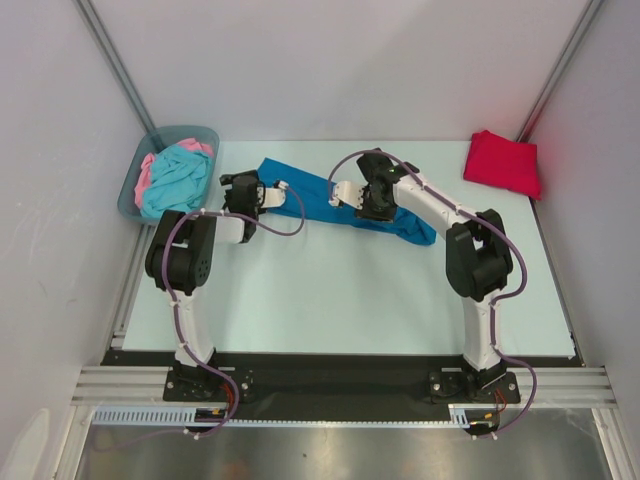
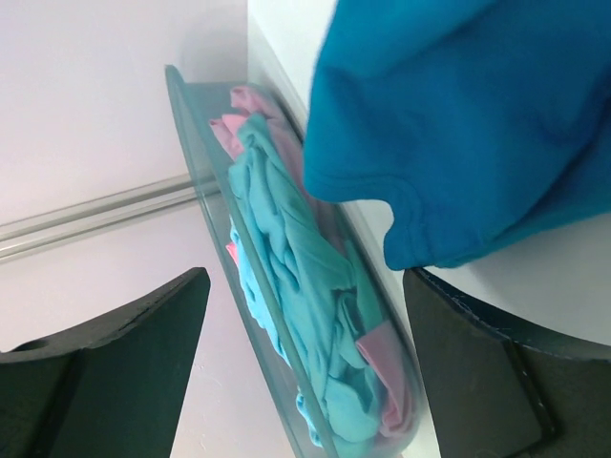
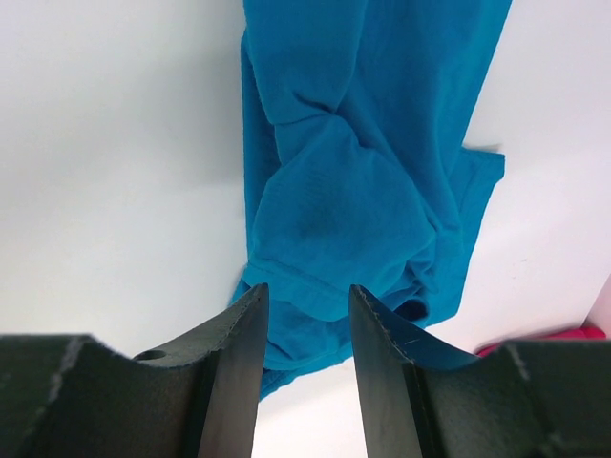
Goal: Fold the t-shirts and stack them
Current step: Flatten the tshirt out
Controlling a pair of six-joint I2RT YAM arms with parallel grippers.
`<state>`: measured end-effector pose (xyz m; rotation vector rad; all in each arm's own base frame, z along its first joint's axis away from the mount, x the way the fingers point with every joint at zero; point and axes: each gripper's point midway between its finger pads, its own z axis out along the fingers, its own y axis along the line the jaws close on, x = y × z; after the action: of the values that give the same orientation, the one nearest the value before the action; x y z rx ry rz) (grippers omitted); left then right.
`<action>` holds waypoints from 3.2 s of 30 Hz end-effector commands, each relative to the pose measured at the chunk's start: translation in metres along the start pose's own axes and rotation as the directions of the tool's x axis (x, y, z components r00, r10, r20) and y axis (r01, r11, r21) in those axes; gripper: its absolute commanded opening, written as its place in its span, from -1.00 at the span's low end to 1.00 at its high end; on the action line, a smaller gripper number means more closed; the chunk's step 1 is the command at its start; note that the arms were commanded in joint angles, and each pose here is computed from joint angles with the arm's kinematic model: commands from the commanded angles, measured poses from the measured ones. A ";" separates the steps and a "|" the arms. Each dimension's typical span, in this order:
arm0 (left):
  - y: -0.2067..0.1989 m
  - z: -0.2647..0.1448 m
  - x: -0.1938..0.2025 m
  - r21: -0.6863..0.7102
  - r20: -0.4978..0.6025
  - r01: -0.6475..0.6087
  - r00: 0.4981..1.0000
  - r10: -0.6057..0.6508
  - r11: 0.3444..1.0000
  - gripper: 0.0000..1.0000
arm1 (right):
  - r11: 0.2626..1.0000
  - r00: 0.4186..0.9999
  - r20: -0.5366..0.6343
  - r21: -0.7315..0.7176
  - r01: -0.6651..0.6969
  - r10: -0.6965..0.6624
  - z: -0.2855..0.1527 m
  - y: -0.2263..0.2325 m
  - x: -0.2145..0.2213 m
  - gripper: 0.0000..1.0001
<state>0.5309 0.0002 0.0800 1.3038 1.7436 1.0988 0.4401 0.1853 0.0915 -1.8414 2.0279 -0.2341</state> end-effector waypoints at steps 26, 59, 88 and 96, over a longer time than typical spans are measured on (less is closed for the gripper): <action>0.014 -0.001 -0.015 0.038 0.082 -0.006 0.997 0.003 0.999 0.75 | 0.998 1.000 0.002 0.067 -0.015 0.015 -0.004 -0.021 -0.012 -0.11; 0.020 -0.021 -0.025 0.143 0.120 0.024 0.992 -0.041 0.989 0.28 | 0.957 0.987 -0.056 -0.240 -0.163 0.154 -0.026 0.029 0.027 -0.99; -0.021 0.035 -0.055 0.266 0.150 -0.084 0.988 0.044 0.960 -0.99 | 0.907 0.919 -0.218 -0.200 -0.371 0.328 0.025 0.017 0.114 -1.00; -0.033 0.041 -0.059 0.286 0.154 -0.111 0.986 0.069 0.952 -0.99 | 0.914 0.908 -0.232 -0.126 -0.385 0.350 0.042 -0.005 0.128 -1.00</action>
<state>0.5614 -0.0418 0.0312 1.5905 1.8430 0.7974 0.4258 0.0692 0.0248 -1.6091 2.6025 -0.0662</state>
